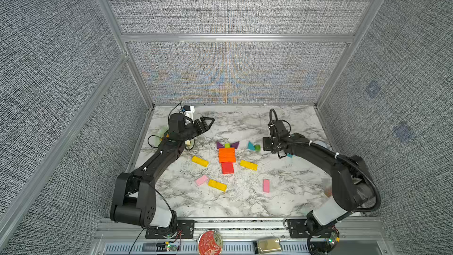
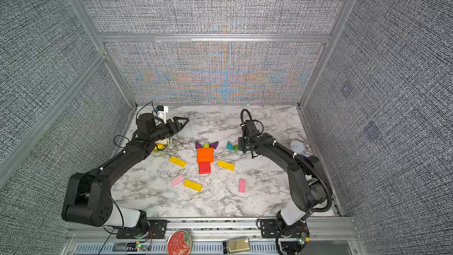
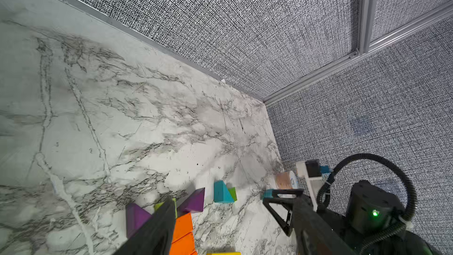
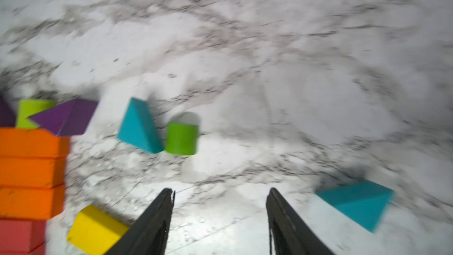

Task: Assemble a carrot with building blocks
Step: Assemble the building block at the center of the board, then pick up the building block from the center of the board.

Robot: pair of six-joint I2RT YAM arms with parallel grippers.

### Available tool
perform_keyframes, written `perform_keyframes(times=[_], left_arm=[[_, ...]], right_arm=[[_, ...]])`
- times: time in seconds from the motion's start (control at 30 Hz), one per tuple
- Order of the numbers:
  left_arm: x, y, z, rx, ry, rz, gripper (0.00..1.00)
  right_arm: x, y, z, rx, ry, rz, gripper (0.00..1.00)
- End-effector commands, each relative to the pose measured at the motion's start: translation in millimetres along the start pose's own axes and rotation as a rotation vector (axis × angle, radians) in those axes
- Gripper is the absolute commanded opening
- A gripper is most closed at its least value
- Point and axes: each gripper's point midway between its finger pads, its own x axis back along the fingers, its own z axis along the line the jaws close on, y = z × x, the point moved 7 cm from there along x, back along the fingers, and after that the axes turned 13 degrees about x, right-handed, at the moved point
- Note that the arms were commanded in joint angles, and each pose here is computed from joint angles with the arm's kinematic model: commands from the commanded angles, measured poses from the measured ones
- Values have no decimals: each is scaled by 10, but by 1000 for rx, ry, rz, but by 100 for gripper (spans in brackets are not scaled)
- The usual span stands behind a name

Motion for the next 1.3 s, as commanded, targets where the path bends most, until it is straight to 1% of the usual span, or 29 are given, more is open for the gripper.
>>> perform_keyframes(times=[0.0, 0.1, 0.17, 0.3, 0.43, 0.53, 0.57, 0.7, 1.0, 1.1, 1.27], left_arm=[[-12, -3, -53, -11, -36, 8, 77], [-24, -20, -53, -8, -37, 16, 77], [-20, -18, -65, -10, -41, 15, 77], [-17, -25, -78, -7, -48, 19, 77], [-37, -54, -84, -9, -49, 28, 77], [-55, -81, -88, -9, -52, 38, 77], [-59, -89, -93, -8, -54, 41, 77], [-71, -97, -96, -7, -55, 47, 77], [-28, -81, -163, -18, -70, 37, 77], [-25, -84, -170, -20, -72, 36, 77], [-16, -81, -178, -26, -71, 33, 77]], right_arm=[[14, -222, -464, -162, -164, 84, 69], [-10, -377, -726, -280, -162, 94, 71], [-54, -432, -815, -322, -137, 102, 72], [-219, -483, -858, -359, -55, 143, 73], [-368, -541, -868, -386, -41, 182, 73], [-445, -557, -856, -392, -31, 188, 72], [-470, -557, -853, -397, -29, 195, 71], [-520, -537, -848, -385, -28, 205, 60], [-588, -565, -766, -371, -26, 227, 46], [-594, -577, -748, -370, -34, 229, 39], [-559, -560, -695, -350, -38, 218, 34]])
